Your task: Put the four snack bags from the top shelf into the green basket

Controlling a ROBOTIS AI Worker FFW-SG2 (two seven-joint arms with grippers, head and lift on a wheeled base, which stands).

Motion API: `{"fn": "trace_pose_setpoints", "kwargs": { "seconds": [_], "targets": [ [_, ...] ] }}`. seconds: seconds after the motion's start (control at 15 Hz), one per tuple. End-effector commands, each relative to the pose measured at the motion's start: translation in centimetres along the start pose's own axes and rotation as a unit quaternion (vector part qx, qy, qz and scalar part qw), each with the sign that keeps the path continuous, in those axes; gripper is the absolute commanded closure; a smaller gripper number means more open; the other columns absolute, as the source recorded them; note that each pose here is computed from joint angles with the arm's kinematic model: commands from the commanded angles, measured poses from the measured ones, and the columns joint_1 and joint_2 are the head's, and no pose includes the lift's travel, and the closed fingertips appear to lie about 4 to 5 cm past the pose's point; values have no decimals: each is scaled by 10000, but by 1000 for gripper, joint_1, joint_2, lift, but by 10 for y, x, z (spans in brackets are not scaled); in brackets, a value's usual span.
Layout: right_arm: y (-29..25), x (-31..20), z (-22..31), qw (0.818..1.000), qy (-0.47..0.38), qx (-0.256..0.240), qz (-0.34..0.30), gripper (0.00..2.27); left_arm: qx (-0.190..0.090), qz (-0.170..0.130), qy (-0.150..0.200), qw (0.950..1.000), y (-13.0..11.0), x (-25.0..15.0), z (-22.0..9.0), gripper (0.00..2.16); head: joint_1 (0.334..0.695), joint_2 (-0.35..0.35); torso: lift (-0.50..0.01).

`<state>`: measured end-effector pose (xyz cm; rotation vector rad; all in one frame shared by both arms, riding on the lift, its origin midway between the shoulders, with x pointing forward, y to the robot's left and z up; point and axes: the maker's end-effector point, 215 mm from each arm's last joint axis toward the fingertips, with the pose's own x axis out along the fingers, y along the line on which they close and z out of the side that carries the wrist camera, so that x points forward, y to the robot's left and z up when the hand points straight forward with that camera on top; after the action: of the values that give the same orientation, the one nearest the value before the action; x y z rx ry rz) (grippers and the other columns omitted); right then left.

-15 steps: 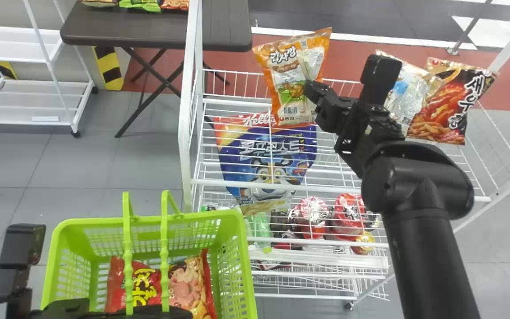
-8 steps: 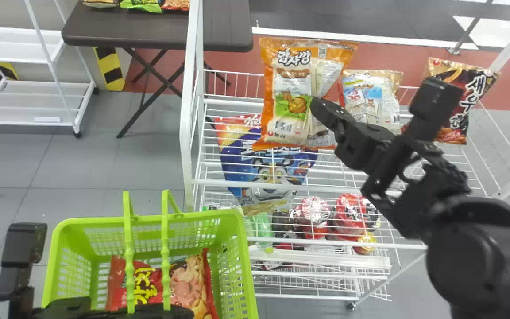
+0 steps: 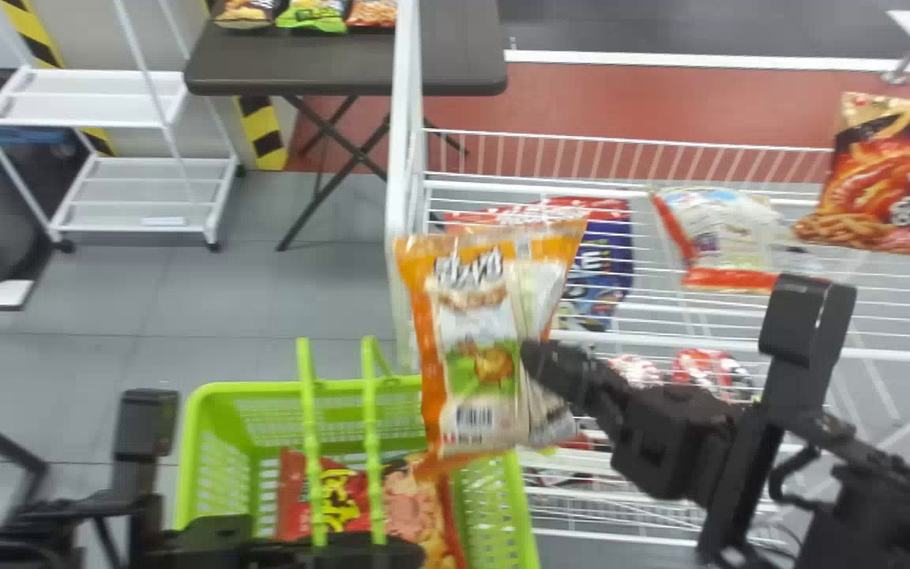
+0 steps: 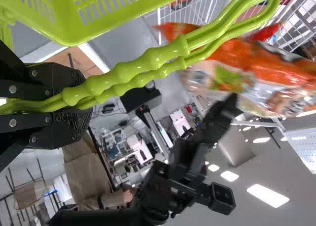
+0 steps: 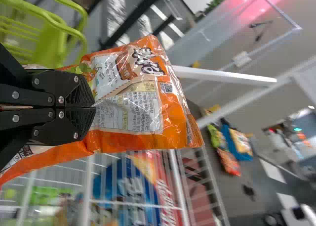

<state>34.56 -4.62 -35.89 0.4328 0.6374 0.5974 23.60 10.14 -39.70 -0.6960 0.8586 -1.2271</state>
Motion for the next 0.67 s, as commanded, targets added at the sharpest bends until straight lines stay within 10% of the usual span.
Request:
{"fn": "trace_pose_setpoints", "kwargs": {
  "seconds": [0.0,0.33,0.4,0.53,0.6],
  "targets": [
    [18,22,-51,9981,579,27,191,2246,1,-68,-9,10000,-3,1,0,2145,695,98,0],
    [21,92,-135,9881,1479,-383,180,2165,2,-78,-7,10000,-4,1,0,2145,695,254,0],
    [23,98,-145,9859,1598,-442,208,1710,2,-78,-7,10000,-4,1,0,2145,695,297,0],
    [27,94,-145,9851,1613,-551,231,-2,-18,-53,-25,10000,-3,-3,-1,2145,695,335,0],
    [23,83,-134,9863,1515,-623,183,-2,-24,-43,-27,10000,-3,-4,-2,2145,695,348,0]
  ]
}}
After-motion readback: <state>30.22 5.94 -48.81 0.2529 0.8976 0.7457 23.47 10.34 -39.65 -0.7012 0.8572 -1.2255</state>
